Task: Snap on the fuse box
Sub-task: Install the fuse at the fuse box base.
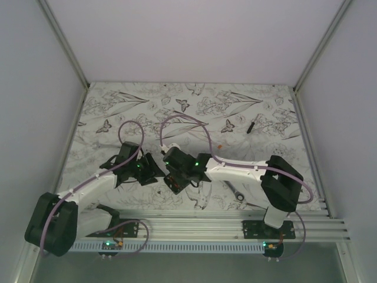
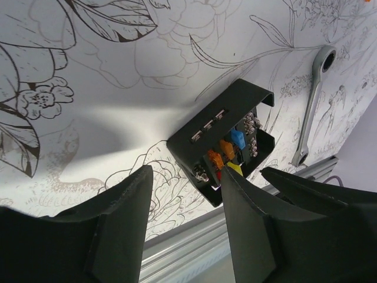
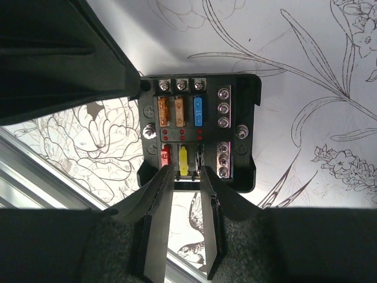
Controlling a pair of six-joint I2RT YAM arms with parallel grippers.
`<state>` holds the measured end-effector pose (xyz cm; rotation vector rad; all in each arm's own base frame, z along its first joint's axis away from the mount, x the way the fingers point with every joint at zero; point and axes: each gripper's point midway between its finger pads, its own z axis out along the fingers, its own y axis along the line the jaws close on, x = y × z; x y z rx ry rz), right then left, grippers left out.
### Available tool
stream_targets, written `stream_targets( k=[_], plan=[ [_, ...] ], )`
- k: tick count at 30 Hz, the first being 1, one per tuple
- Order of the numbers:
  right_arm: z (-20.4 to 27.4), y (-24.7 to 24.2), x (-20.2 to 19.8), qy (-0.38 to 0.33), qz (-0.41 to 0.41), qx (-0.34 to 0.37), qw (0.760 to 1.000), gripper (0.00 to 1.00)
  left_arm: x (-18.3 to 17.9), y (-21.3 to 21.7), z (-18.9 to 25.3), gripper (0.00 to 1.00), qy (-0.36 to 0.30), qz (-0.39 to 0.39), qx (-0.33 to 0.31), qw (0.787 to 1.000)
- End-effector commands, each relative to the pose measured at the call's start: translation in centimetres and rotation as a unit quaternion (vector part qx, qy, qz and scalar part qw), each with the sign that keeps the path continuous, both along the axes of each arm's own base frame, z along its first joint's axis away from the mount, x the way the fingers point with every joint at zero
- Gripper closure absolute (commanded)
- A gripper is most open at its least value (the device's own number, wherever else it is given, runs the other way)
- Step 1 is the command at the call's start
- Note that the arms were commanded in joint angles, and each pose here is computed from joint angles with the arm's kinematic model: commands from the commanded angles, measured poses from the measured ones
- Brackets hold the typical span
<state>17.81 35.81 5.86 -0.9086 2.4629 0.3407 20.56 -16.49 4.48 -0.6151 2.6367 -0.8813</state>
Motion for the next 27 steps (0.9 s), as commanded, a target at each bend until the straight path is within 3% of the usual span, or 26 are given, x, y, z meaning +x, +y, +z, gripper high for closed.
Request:
stream_targets(
  k=[1, 7, 27],
  plan=[
    [1.1, 0.5, 0.4, -0.007, -0.004, 0.031, 0.999, 0.69, -0.2, -0.9, 0.1, 0.48, 0.001, -0.014, -0.01, 1.0],
    [0.0, 0.4, 0.2, 0.01, -0.005, 0.035, 0.999, 0.76, -0.4, -1.4, -0.3, 0.5, 0.01, -0.022, -0.008, 1.0],
    [-2.0, 0.3, -0.6, 0.046, 0.003, 0.022, 0.999, 0.85, -0.5, -2.3, -0.7, 0.68, 0.02, -0.036, -0.006, 0.999]
  ],
)
